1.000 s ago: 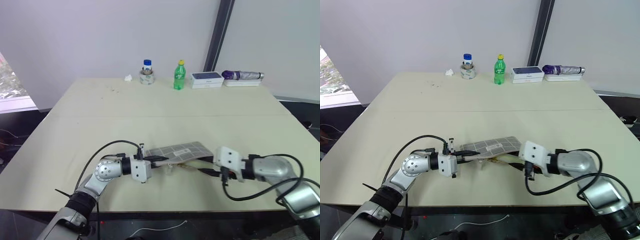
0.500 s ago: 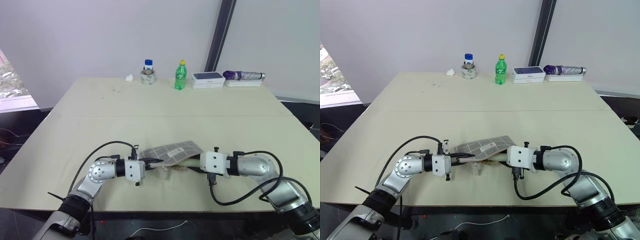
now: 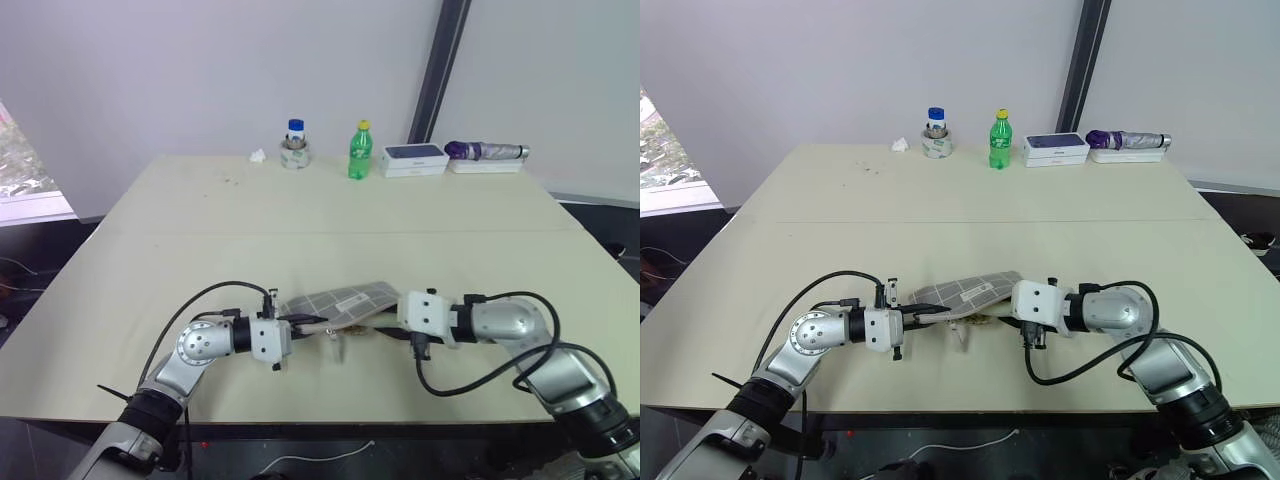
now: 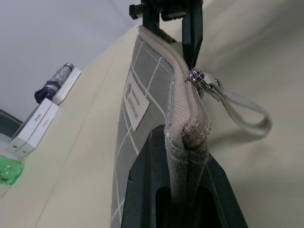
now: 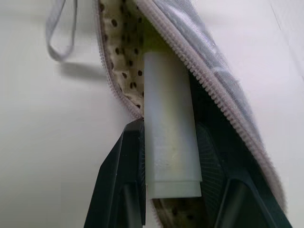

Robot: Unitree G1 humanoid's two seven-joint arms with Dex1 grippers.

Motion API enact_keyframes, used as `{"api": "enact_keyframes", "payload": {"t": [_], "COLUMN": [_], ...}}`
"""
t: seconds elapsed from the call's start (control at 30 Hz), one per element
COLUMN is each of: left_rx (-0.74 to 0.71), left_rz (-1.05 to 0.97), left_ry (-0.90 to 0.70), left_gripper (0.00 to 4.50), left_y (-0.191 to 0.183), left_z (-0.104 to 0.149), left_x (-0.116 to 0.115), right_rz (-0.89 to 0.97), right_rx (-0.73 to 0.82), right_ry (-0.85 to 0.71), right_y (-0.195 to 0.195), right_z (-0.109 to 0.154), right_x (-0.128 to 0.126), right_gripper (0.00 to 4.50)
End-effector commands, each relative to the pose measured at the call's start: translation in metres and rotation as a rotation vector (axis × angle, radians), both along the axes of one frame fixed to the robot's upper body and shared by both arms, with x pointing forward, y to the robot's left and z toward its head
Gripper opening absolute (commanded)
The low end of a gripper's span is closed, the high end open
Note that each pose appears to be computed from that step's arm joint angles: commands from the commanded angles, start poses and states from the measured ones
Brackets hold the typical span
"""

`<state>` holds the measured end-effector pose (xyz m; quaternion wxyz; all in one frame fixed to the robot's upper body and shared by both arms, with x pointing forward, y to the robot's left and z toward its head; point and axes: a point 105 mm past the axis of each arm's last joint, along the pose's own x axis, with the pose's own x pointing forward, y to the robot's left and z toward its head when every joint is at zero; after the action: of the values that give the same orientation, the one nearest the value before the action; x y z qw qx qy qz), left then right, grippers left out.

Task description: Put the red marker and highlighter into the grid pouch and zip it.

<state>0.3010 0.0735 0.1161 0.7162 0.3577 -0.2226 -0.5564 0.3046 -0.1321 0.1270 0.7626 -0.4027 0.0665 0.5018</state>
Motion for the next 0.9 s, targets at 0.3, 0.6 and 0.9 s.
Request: {"api": "enact_keyframes", "payload": {"t": [0.3,0.6,0.9], "left_rx": [-0.046,-0.039,0.031], "left_rz": [-0.032,-0.028,0.014], "left_ry": [-0.063,-0.059,-0.147], "left_gripper": [0.0,0.0,0.0], "left_y": [-0.006,-0.007,-0.018], "left_z": [0.017,0.012,0.003], "left_x": [-0.005,-0.006,0.012], "right_rz": [-0.012,-0.081,-0.168], "right_rx": [-0.001,0.217,0.729], "right_ry": [-0.009,0.041,0.458], "right_y": [-0.015,-0.031,0.0], "right_z": [0.015,0.055,0.027], "right_x": [-0.011,-0.042,-0.085], "right_gripper": [4.45,4.45,4.45]}}
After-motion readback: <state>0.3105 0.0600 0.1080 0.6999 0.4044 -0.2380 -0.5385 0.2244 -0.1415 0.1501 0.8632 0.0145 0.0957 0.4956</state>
